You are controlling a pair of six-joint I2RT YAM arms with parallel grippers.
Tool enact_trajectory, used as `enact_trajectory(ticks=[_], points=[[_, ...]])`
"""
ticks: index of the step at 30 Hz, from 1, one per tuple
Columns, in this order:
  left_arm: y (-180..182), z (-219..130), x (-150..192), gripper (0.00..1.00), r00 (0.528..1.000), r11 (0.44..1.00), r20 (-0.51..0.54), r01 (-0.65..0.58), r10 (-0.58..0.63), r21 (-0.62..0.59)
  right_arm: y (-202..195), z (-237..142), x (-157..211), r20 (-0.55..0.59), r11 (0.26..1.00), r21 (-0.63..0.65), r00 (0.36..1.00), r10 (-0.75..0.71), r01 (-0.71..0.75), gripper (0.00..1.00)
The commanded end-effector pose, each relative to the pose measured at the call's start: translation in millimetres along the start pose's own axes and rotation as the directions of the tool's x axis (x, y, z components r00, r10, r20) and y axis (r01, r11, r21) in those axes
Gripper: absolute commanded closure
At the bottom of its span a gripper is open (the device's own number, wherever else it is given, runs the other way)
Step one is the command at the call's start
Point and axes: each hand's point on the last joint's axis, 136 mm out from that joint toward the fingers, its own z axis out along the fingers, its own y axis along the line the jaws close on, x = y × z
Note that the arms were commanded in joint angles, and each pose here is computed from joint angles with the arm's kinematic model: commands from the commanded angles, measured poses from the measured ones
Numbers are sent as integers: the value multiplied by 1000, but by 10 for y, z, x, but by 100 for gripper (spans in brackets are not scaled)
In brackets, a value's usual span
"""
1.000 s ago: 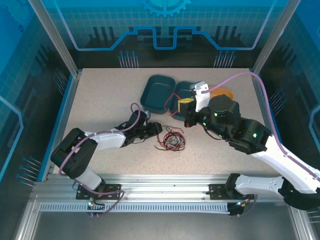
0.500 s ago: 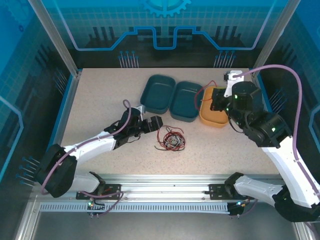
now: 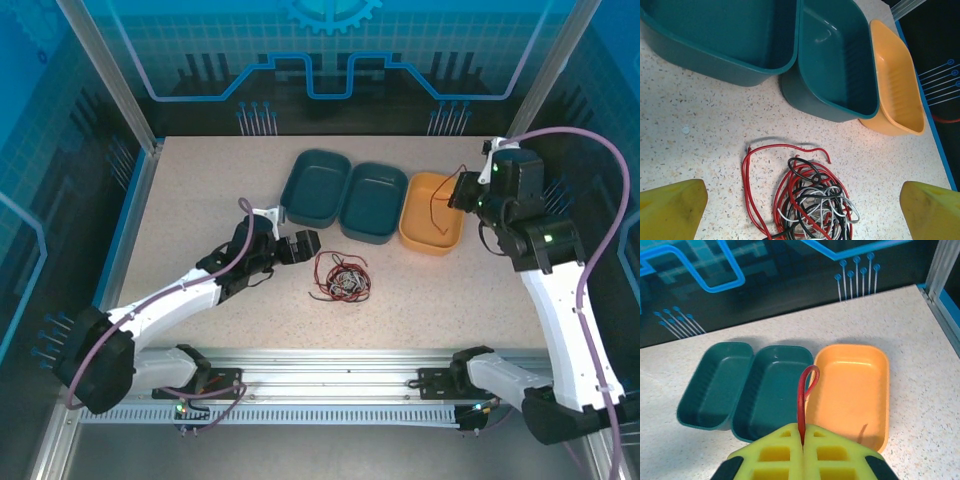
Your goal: Untangle the cables
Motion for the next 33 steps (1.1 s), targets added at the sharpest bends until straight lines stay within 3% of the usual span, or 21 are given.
enact_trajectory(ticks=[1, 9, 18, 33], points=[[-62, -76, -120, 1, 998, 999, 43, -43, 42, 9, -58, 222, 85, -57, 999, -18, 998, 41, -42, 100], [-38, -50, -66, 1, 999, 999, 21, -34, 33, 12, -289, 684, 180, -126, 997, 38, 989, 77, -73, 100], [-47, -20, -27, 1, 999, 999, 7, -31, 31, 31, -581, 1346, 361, -226, 986, 168, 974, 19, 20, 100], [-44, 35, 22, 1, 1000, 999, -17, -24, 25, 42, -820, 2342, 1091, -496, 976, 178, 868, -23, 127, 100]])
